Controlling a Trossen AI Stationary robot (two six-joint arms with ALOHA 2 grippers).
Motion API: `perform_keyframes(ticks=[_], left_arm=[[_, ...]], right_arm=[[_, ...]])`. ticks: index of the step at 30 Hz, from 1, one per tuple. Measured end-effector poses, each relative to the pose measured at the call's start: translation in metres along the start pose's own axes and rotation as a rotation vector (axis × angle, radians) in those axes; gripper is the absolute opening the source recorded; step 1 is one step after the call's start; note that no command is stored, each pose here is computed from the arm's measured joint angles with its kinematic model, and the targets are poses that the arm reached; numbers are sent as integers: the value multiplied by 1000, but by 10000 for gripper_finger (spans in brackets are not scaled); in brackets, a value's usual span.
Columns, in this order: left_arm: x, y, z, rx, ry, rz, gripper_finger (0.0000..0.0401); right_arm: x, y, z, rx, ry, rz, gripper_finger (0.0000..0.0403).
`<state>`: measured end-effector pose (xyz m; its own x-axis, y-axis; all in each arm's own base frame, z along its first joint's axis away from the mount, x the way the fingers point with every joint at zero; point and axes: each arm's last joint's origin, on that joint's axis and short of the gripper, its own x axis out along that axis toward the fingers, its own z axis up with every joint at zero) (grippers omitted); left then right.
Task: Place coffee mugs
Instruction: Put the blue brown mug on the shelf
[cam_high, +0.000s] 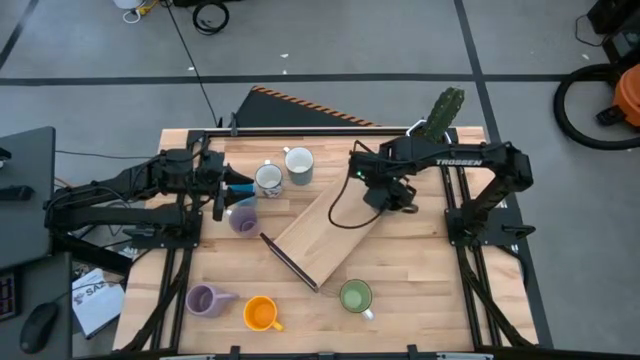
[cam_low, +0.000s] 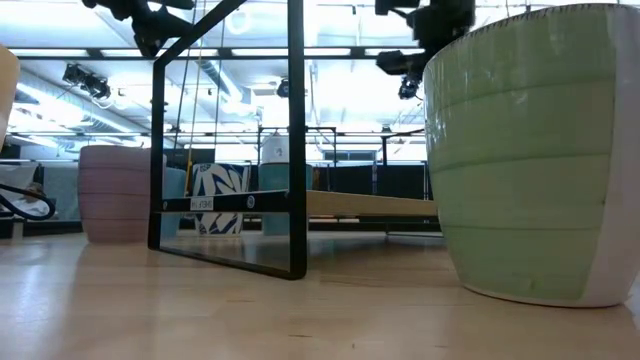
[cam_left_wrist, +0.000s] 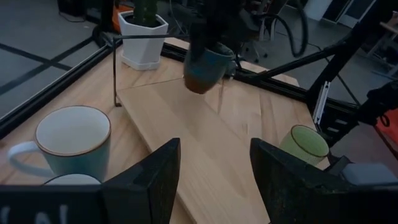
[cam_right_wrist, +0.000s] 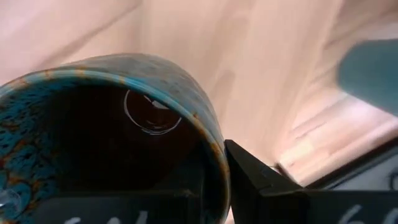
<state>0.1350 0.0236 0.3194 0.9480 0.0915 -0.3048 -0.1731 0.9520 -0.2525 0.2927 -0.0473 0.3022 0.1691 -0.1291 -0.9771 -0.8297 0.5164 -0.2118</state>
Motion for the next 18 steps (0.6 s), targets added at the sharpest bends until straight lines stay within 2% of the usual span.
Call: perform_keyframes(ticks=[4, 11, 18], left_arm=[[0, 0, 0, 0, 3, 1, 201], [0, 0, -1, 41, 10, 5, 201], [0, 2, -1, 52, -1, 53, 201]], right_arm=[[8, -7, -7, 23, -13, -39, 46], [19, -6, -16, 82, -12, -7, 46], [20, -7, -20, 163, -24, 2, 46]])
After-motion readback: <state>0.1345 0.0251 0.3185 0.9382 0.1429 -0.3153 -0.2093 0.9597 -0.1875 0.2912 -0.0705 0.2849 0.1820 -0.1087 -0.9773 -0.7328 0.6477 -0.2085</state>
